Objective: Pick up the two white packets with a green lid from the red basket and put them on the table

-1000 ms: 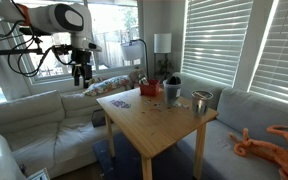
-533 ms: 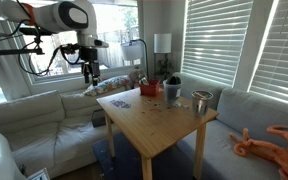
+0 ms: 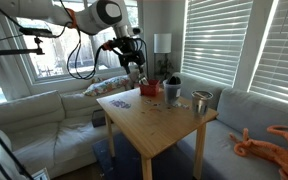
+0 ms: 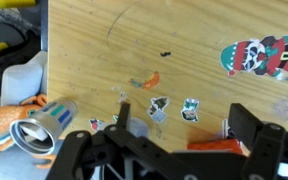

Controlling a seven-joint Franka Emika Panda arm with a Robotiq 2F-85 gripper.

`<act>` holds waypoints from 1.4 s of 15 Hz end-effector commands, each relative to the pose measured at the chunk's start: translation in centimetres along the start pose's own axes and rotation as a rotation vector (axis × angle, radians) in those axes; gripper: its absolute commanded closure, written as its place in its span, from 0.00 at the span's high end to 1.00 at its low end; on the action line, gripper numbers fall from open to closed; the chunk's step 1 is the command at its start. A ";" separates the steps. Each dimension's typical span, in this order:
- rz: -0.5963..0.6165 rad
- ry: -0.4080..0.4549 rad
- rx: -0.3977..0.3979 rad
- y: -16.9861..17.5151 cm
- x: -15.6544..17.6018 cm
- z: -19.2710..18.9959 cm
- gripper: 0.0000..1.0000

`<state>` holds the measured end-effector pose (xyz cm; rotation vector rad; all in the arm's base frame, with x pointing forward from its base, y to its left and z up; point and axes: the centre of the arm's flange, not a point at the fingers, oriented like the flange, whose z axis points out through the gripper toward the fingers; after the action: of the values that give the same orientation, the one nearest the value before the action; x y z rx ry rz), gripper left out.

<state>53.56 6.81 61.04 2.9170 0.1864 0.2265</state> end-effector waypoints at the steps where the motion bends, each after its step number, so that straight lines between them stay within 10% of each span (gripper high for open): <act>1: -0.200 0.016 0.008 -3.3 7.9 -0.7 1.00; 21: -0.339 0.060 0.061 -9.3 8.6 0.9 1.00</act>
<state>60.50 13.77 59.97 2.8825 0.6221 0.2393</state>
